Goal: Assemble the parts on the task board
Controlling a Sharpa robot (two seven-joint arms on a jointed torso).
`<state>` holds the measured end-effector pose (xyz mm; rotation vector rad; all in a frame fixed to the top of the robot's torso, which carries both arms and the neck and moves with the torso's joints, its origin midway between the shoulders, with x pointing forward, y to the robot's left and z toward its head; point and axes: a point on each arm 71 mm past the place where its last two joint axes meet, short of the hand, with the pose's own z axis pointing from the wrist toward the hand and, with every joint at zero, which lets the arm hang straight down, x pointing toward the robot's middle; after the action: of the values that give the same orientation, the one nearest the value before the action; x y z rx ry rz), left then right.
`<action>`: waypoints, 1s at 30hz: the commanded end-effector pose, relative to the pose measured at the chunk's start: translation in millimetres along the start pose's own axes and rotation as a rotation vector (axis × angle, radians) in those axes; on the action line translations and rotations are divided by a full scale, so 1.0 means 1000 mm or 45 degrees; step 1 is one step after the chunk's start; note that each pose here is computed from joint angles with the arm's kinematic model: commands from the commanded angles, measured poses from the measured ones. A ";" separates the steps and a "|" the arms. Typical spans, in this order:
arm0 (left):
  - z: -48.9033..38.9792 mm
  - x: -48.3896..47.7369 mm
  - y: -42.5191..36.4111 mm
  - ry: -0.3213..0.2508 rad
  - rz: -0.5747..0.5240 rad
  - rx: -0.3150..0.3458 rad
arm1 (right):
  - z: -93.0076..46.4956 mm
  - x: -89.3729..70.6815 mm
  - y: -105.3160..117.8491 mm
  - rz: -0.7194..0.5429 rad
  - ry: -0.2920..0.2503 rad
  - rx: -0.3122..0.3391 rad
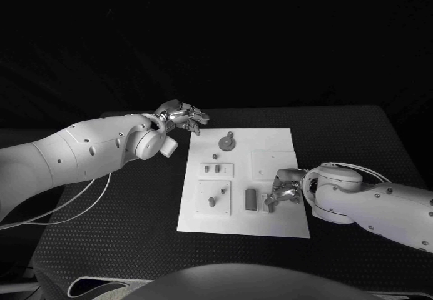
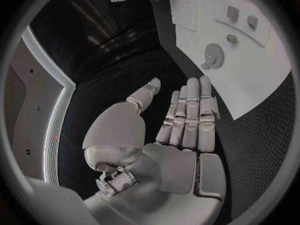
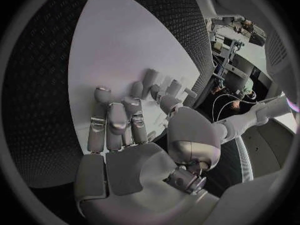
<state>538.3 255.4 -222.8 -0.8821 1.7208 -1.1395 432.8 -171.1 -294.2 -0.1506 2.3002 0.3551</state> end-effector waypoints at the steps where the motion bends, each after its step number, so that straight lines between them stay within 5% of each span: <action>1: 0.0001 0.0014 -0.0016 0.017 -0.009 0.010 | 0.003 0.014 -0.020 -0.116 0.046 0.111; 30: 0.0001 0.0008 -0.0009 0.018 -0.009 0.002 | -0.003 0.009 -0.038 -0.048 0.047 0.152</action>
<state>538.3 256.3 -223.3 -0.8844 1.7243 -1.1366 434.5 -187.6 -293.1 -0.1371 2.2884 0.3626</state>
